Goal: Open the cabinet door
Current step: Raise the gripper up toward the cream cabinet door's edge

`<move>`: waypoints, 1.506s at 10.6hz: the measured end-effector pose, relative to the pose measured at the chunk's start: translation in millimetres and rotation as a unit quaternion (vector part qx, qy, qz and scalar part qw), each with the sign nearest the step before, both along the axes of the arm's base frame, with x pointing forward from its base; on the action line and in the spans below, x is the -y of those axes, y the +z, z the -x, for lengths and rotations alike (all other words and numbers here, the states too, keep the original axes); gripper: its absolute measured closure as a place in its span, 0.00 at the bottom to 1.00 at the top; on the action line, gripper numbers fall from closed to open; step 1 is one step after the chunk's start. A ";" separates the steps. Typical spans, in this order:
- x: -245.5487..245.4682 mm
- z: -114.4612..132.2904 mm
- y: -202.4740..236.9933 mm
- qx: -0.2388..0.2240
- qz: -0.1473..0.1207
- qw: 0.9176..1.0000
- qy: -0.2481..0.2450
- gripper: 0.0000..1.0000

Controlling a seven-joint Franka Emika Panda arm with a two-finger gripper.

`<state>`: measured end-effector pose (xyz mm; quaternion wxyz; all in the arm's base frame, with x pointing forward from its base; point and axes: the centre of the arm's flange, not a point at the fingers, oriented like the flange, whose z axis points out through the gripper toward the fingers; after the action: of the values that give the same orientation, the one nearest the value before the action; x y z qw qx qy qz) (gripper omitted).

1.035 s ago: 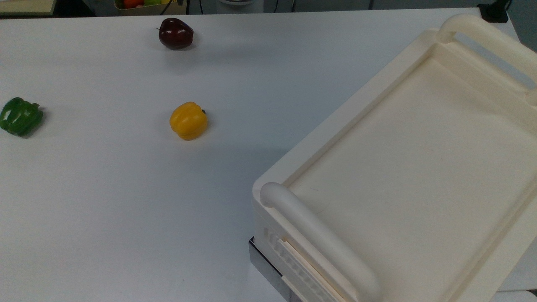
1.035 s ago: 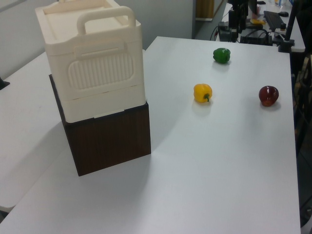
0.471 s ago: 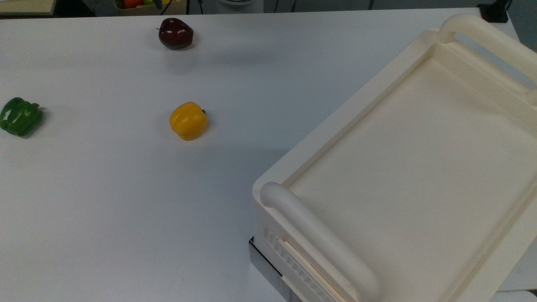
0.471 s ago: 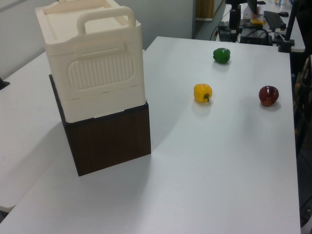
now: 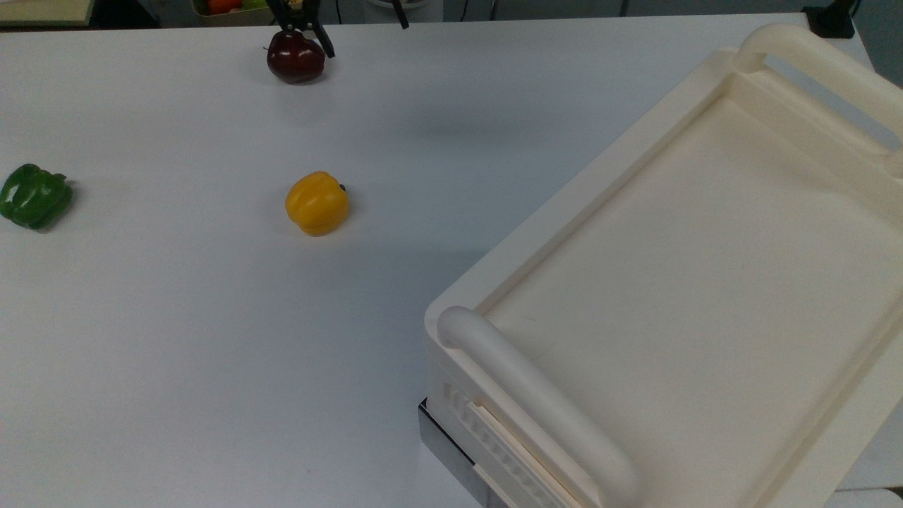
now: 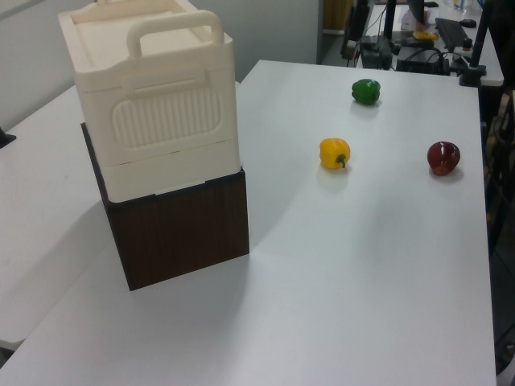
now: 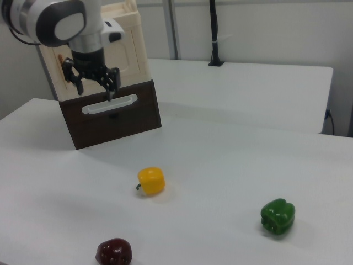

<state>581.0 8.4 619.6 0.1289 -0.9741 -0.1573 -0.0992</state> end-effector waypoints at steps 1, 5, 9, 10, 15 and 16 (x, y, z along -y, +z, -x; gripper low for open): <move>-19.2 -5.0 3.3 0.023 0.000 1.000 0.010 0.13; -81.8 -14.2 0.3 0.061 -0.002 0.997 0.050 0.09; -136.6 -11.1 14.6 0.112 -0.009 0.990 0.081 0.09; -144.0 -11.1 18.2 0.125 -0.011 0.988 0.084 0.10; -163.5 -14.0 25.3 0.166 -0.016 0.982 0.087 0.15; -172.5 -17.3 22.2 0.178 -0.018 0.980 0.089 0.18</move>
<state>598.3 180.9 641.7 0.1247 -0.9205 -0.2616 -0.2621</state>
